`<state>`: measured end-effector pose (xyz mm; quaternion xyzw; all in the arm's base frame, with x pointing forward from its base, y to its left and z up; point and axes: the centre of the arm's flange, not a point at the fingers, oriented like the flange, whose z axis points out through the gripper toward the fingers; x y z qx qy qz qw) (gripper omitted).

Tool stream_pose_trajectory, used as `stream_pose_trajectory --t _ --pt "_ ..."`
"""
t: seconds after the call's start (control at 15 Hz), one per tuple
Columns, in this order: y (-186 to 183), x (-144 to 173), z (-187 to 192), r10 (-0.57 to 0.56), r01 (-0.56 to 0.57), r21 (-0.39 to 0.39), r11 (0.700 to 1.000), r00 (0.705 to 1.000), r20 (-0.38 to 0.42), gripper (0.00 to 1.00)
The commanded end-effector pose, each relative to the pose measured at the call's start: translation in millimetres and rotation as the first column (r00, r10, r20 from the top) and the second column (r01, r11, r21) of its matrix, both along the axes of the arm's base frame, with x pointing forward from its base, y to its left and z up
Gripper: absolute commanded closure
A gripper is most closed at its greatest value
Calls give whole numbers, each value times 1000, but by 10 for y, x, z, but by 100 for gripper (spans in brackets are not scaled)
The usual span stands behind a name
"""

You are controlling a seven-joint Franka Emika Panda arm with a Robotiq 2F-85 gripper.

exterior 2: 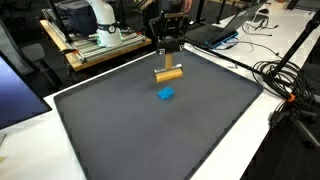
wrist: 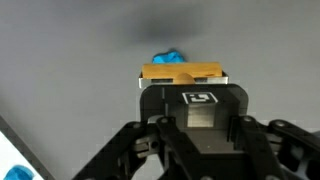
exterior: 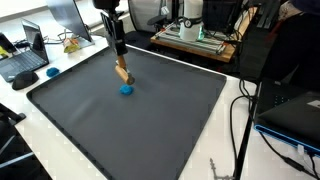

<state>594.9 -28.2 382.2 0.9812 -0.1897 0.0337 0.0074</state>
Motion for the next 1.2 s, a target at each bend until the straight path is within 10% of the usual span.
stream_pose_trajectory --t 0.0,1.13 --pt "-131 194 -74 -71 71 2 997 997 -40 78" --pt "-209 251 -310 -150 152 42 987 988 -42 78"
